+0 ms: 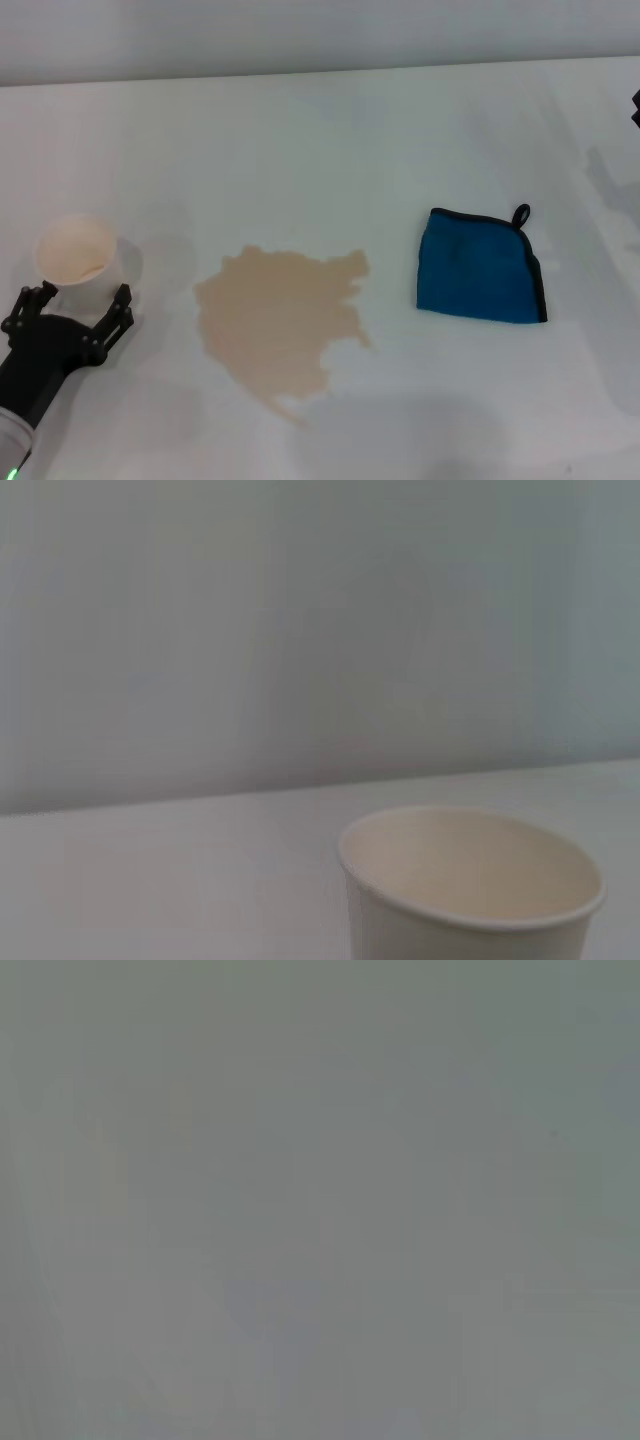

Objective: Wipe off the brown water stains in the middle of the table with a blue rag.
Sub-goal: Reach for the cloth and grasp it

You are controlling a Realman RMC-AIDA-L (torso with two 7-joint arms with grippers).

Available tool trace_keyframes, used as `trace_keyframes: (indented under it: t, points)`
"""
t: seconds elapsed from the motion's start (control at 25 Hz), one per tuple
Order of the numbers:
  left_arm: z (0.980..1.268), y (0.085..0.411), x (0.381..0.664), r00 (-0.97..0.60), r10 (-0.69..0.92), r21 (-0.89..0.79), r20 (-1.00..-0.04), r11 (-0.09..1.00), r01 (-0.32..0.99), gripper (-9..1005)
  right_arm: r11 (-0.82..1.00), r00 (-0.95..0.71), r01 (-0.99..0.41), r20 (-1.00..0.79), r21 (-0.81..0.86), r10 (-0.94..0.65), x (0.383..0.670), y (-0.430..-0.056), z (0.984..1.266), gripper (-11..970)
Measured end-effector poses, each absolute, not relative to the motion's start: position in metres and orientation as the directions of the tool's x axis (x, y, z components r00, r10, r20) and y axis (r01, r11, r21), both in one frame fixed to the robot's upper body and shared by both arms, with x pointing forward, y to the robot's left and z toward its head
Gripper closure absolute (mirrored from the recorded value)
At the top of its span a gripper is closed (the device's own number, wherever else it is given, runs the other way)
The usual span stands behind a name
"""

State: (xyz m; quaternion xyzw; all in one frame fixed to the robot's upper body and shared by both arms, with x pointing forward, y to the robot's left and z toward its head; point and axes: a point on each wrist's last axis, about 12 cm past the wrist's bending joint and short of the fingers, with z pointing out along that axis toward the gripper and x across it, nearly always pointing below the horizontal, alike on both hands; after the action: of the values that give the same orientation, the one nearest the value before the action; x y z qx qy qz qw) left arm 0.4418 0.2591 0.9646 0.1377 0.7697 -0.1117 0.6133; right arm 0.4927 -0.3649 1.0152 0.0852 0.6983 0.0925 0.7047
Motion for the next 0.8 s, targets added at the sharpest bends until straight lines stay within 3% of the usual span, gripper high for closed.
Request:
trace_keyframes:
  t: [0.44,0.8]
  points:
    - [0.961,0.261,0.418,-0.216,0.036,-0.035,-0.976,0.947,0.318,116,0.969,-0.001,-0.021,-0.969,0.247,0.247,0.492,-0.363,1.014,102]
    - [0.972,0.248,0.388,-0.122,-0.078,-0.115,-0.989,0.936,0.332,117,0.966,-0.007,-0.024,-0.966,0.258,0.258,0.49,-0.362,1.013,102]
